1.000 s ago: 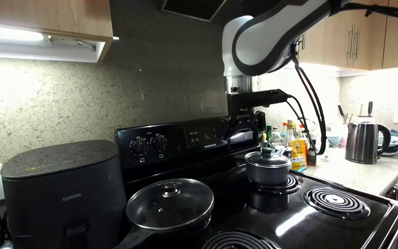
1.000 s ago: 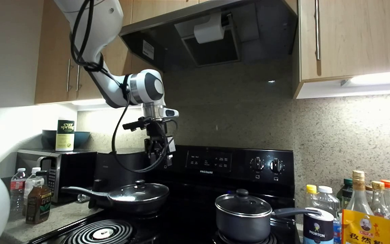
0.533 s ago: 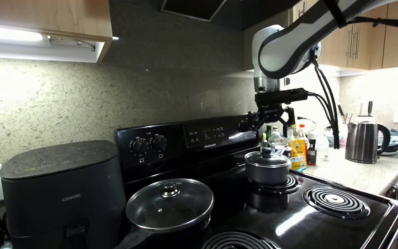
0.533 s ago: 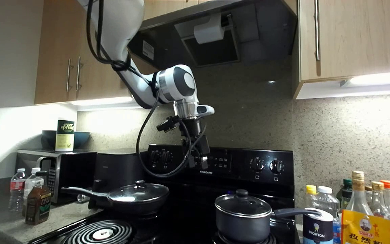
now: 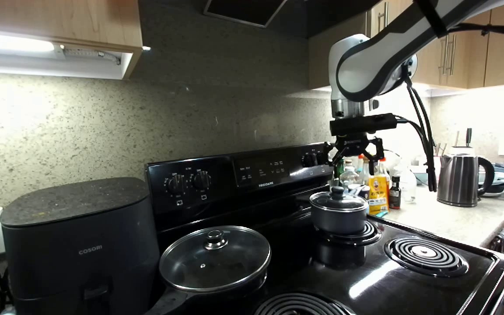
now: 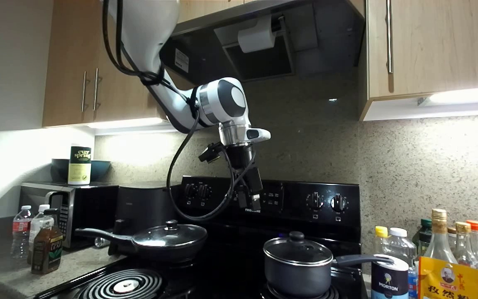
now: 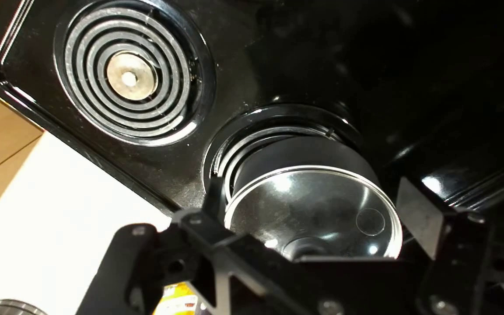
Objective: Slide the pot on the stove to the front plate
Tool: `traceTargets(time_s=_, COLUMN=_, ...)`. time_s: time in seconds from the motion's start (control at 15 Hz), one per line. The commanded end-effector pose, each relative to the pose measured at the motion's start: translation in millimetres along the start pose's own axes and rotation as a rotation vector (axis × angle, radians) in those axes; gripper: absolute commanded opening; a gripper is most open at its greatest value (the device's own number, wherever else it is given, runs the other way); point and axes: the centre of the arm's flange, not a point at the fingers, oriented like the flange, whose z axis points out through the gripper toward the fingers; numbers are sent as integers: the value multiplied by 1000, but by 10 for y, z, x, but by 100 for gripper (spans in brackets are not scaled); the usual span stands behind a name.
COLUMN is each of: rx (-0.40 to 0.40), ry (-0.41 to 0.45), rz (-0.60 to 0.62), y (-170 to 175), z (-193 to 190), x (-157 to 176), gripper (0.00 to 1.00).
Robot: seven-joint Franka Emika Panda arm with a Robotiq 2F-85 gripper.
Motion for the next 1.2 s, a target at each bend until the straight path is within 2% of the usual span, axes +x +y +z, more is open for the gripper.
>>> traceTargets(time_s=0.0, rx=0, ry=0, rz=0, y=0, z=0, x=0, gripper=100)
traceTargets(time_s=0.2, rx=9, ry=-18, rz=24, y=-67, z=84, x=142, gripper=100)
traceTargets(time_s=0.33, rx=30, ry=-40, rz=27, y=-85, z=174, x=360, gripper=100)
traceTargets(time_s=0.73, rx=4, ry=-29, rz=155, y=72, z=341, x=1082, gripper=100)
traceTargets(time_s=0.8, rx=-10, ry=-16, rz=130, y=97, z=317, x=834, gripper=100)
traceTargets(time_s=1.13, rx=-13, ry=-16, rz=131, y=66, z=350, x=876, gripper=100)
